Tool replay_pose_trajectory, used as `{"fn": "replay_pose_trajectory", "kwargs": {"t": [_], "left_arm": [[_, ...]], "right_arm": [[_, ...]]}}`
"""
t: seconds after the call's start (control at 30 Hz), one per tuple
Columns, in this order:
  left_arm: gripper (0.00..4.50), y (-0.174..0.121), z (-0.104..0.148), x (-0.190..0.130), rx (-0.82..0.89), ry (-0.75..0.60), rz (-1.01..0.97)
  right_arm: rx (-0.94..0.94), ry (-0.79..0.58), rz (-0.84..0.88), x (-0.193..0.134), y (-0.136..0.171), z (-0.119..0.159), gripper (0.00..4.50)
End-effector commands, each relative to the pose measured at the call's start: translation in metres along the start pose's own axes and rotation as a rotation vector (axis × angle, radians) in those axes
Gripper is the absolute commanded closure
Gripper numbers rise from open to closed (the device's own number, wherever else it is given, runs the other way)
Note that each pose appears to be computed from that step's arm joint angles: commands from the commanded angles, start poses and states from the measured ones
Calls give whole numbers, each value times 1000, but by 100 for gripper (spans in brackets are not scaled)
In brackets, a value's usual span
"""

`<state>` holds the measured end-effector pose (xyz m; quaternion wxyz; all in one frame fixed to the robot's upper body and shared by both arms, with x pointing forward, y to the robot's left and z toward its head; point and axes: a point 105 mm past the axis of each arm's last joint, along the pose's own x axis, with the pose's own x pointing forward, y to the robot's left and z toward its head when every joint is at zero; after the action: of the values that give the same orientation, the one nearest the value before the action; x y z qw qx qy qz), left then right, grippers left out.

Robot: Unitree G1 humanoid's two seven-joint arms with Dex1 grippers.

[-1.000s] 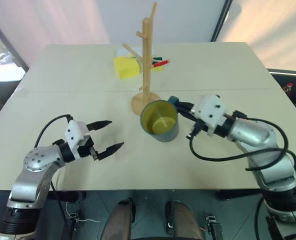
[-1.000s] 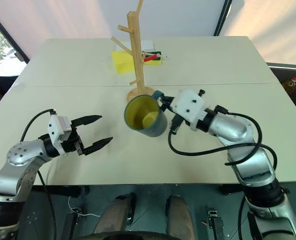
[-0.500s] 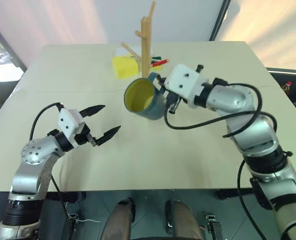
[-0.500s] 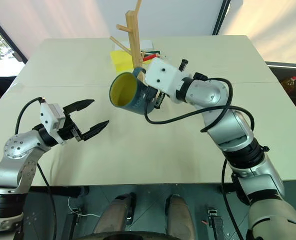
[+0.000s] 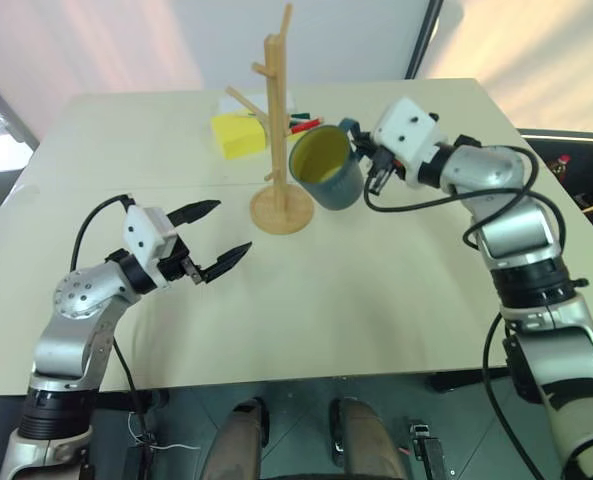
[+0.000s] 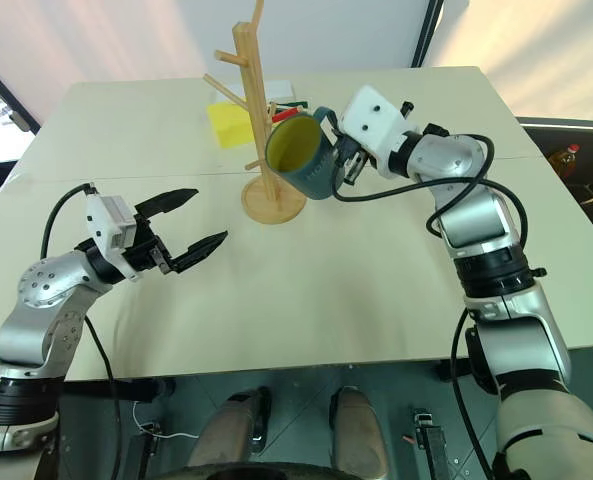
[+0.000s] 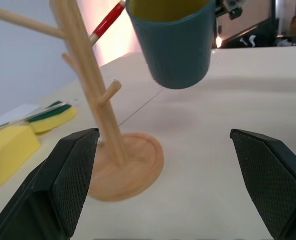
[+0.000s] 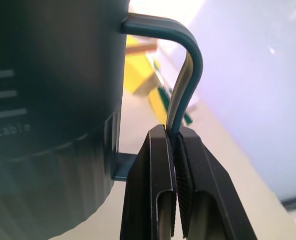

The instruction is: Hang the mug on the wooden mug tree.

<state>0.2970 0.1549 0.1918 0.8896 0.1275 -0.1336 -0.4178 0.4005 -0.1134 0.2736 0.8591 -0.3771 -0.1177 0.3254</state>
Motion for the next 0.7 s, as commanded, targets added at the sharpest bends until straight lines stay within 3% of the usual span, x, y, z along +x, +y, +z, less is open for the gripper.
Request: {"fn": "replay_pose_trajectory", "kwargs": {"t": [0.03,0.7], "left_arm": [[0,-3,15,3,17,-50,-19],[0,-3,20,0,8,-72,-3]], "right_arm": [[-24,-102,-22,2,-15,22,445],[70,-157,98,48,-8,22,445]]}}
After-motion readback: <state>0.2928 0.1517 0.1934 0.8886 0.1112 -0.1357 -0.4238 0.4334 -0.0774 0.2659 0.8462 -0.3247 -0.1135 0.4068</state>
